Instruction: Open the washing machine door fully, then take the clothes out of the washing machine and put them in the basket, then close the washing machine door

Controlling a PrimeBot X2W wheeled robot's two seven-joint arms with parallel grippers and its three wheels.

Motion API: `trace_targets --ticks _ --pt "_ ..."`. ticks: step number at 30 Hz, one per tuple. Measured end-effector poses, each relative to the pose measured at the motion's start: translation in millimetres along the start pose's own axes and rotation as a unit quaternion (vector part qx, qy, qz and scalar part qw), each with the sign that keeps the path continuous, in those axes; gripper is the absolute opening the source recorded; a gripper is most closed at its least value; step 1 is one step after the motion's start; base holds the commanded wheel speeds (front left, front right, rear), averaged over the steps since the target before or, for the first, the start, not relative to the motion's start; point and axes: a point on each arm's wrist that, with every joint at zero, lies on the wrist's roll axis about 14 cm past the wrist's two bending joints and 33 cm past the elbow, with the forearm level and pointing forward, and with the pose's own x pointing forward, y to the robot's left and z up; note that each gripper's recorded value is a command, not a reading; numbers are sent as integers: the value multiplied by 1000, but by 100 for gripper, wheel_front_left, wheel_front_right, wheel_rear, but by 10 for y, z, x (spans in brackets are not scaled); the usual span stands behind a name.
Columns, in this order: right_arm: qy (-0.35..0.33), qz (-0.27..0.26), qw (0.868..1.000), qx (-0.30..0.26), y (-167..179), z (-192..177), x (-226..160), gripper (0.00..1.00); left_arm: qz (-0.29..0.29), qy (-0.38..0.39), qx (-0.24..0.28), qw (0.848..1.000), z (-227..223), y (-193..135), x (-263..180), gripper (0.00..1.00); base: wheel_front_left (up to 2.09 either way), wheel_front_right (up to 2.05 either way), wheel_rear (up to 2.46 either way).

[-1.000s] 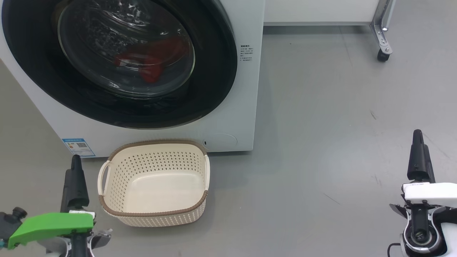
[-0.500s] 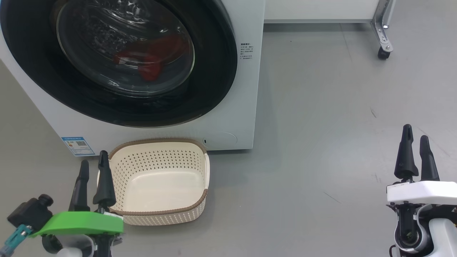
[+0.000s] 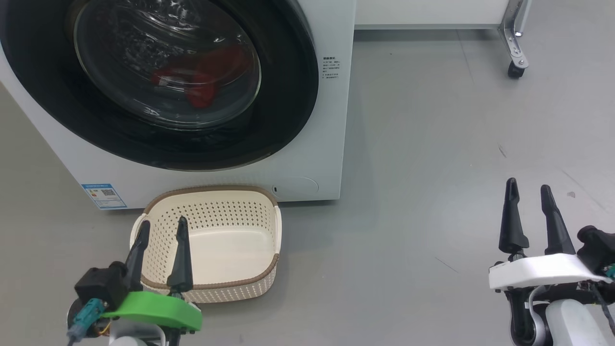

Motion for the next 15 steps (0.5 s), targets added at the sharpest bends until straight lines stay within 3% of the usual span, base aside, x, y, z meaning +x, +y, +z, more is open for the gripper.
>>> trace_targets --ticks 6,15 --pt "13 22 998 -54 93 -91 -19 100 -6 13 59 998 -111 -41 -21 100 0 0 0" --pt "42 25 996 -81 77 -262 -68 100 3 42 77 996 -294 2 -64 100 0 0 0"
